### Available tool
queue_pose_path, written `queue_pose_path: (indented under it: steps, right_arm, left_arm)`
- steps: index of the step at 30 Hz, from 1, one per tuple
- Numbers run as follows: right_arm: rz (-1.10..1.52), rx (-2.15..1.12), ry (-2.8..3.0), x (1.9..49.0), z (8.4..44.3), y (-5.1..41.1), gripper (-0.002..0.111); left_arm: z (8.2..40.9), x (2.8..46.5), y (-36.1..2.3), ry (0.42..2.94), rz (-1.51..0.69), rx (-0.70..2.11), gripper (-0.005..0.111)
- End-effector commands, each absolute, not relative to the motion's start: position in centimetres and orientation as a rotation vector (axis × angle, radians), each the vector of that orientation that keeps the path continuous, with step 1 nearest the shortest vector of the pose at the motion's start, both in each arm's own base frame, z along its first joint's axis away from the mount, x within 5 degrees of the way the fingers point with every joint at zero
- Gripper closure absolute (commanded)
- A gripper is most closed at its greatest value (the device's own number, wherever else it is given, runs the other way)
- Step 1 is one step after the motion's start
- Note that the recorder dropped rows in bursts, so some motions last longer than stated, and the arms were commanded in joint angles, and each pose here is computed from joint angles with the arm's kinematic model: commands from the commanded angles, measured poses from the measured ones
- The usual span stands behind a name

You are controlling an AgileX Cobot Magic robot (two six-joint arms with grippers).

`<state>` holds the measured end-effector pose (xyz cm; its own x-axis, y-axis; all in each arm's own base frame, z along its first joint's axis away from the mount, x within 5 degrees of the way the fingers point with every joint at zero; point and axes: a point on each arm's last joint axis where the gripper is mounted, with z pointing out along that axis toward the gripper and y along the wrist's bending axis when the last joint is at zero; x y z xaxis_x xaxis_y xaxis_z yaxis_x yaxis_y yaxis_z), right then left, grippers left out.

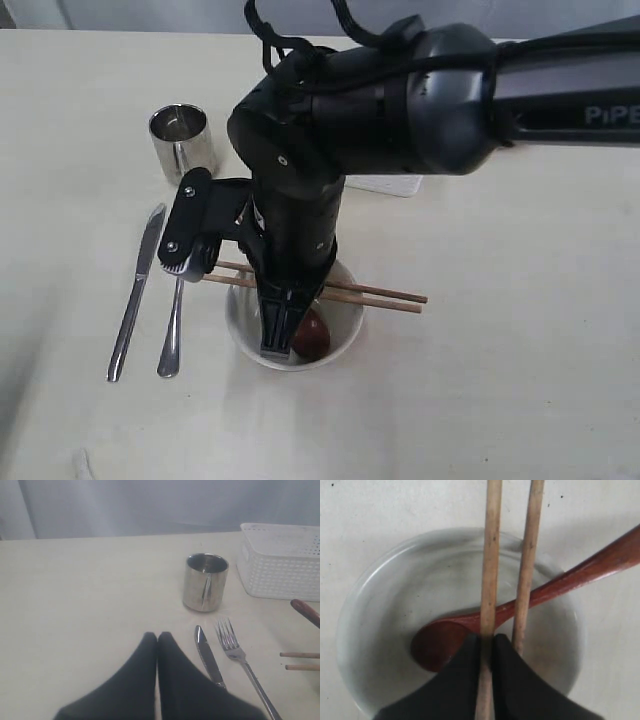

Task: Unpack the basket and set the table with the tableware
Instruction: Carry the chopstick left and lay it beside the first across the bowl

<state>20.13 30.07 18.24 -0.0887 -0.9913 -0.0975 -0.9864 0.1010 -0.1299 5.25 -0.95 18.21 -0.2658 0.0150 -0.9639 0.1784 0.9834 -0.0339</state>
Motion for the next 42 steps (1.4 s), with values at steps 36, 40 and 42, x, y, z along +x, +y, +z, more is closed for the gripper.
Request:
queue_pose_path:
  steps: [36,40,42]
  right_arm:
    - [0.138,-1.911,2.307,19.1,19.5,30.2,0.109]
    - [0.147,-1.931,2.31,19.2,18.6,30.5,0.109]
    - [0.133,-1.943,2.317,19.3,18.1,30.5,0.109]
  left_arm:
    - [18.2,5.3,-1.0,1.825,-0.157,0.147,0.107]
    - [18.2,5.3,-1.0,1.825,-0.157,0.147,0.107]
    - [18.2,5.3,-1.0,1.825,-0.157,0.147,0.107]
